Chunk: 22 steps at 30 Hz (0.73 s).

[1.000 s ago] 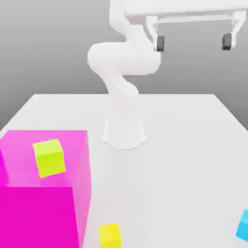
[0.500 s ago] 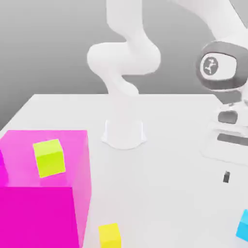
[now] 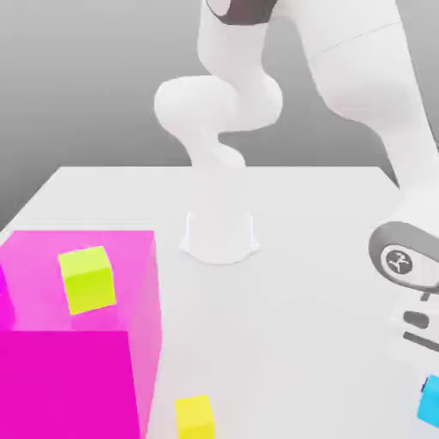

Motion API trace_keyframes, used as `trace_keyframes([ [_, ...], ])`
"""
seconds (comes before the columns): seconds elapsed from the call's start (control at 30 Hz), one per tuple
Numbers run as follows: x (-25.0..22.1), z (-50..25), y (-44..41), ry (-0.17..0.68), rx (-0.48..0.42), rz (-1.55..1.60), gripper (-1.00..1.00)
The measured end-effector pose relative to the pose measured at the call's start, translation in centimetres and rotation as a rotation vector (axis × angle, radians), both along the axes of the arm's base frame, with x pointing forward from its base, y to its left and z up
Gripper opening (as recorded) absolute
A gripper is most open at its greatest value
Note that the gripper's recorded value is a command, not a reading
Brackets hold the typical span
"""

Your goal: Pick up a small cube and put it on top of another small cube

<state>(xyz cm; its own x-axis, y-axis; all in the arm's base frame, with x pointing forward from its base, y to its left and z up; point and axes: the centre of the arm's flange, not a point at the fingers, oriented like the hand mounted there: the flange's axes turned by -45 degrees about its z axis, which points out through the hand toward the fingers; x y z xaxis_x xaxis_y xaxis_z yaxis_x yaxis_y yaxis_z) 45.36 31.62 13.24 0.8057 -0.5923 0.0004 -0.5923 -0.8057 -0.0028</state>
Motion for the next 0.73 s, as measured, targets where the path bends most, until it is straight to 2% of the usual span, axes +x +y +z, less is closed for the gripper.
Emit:
trace_keyframes([
  [0.17, 0.3, 5.6, -0.5, 0.001, -0.002, -0.018, -1.00],
  [0.37, 4.1, 8.1, -15.4, 0.003, -0.022, -0.500, -1.00],
  [0.5, 4.1, 9.4, -25.4, 0.001, -0.013, -0.835, -1.00],
  [0.6, 3.6, 6.9, -32.7, 0.001, -0.001, -1.084, -1.00],
  [0.63, 3.4, 5.6, -33.9, 0.002, 0.000, -1.123, 1.00],
  [0.73, 3.4, 5.6, -33.9, 0.002, 0.000, -1.123, 1.00],
])
